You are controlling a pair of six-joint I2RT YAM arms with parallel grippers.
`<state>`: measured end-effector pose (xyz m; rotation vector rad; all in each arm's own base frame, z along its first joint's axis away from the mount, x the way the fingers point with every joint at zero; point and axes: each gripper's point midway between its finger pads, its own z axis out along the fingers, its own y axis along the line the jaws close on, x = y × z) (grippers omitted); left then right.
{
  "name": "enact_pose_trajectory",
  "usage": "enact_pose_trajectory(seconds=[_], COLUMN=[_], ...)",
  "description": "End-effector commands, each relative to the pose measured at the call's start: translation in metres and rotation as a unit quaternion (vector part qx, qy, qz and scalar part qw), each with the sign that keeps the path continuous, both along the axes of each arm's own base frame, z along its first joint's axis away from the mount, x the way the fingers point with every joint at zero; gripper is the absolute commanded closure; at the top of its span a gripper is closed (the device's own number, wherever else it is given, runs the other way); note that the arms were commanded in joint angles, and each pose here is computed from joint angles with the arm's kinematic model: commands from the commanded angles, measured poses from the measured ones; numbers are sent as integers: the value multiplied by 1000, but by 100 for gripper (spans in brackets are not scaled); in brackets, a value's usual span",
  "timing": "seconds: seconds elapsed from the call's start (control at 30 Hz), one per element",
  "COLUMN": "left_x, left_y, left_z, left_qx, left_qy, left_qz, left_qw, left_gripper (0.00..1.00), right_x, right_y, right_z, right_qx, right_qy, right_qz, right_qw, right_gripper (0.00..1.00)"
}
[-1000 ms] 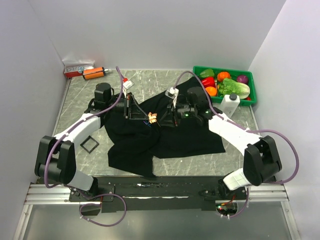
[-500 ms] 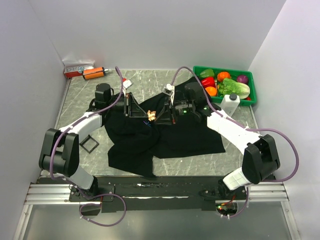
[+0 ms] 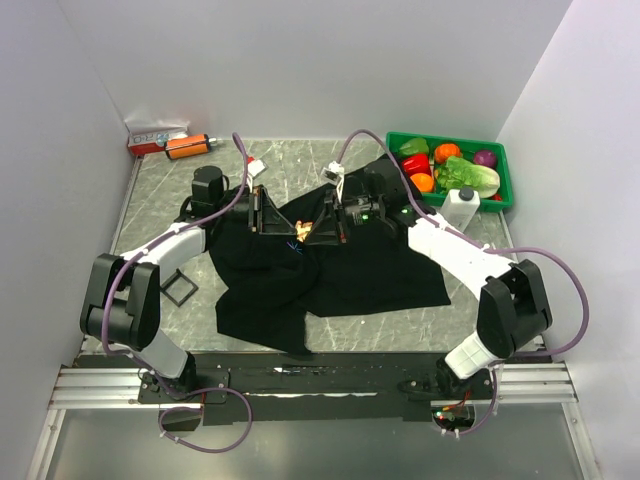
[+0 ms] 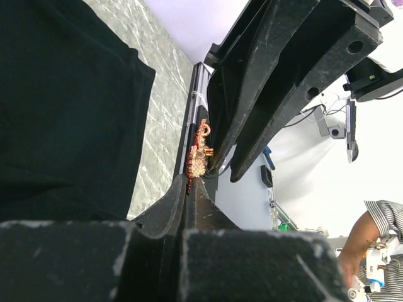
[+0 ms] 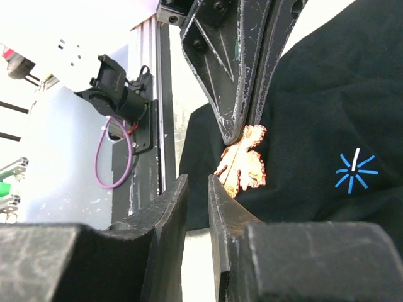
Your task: Remove the brooch from the garment
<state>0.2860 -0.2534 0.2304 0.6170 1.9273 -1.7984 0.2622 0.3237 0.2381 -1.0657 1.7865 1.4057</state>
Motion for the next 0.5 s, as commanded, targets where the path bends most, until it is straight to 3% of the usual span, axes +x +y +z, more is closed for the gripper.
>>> enact_pose_trajectory(seconds=[0.0,0.23,0.47], left_x=[-6,-7,-6], left_y=[-2,-1,-1], left_z=[24,19,13], left_qx=[-15,-8,4], left_qy=[-50,-50,-55], left_qz=[-22,-22,-19], left_qw=[998,998,998], left_gripper=[99,99,99], right_x=[13,8,17], right_y=[8,3,-10], right_z=[24,53,62], right_qx=[19,40,14], right_qy=[-24,-49,-113], right_qz=[-14,-7,-37], right_qw=[999,998,993], right_gripper=[73,71,52])
